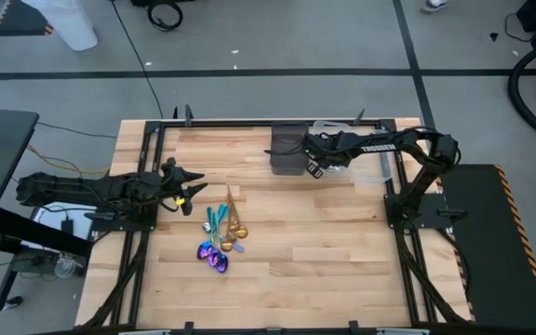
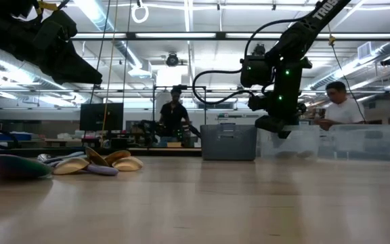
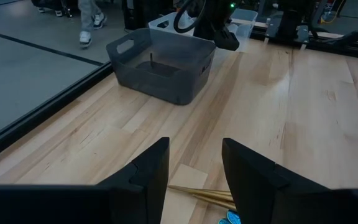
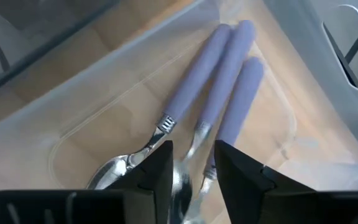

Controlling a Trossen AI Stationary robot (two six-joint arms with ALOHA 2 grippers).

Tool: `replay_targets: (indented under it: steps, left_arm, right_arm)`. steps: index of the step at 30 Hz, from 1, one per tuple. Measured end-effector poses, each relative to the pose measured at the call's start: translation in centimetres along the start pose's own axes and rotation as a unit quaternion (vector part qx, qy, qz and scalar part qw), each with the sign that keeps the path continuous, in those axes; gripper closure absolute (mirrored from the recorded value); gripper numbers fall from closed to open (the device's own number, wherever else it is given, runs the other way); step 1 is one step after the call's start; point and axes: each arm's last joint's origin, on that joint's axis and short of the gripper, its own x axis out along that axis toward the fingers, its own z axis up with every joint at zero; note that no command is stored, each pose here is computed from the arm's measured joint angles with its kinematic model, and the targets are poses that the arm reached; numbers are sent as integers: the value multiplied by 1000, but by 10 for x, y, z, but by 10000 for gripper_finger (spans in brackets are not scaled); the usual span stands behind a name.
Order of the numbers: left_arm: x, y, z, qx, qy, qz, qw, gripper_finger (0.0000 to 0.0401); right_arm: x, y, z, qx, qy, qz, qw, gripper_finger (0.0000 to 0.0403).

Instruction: Sort silverware by color (type)

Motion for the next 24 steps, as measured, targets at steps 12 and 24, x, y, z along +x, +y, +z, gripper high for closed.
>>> replay_targets:
  steps: [12,24]
  left_arm:
    - [0,0,0,0,0,0,1000,245]
    - [0,0,0,0,-1,0,1000,245]
  right_arm:
    - [0,0,0,3,0,0,1000,267]
    - [-25,-6,20,-1,23,3,1000,269]
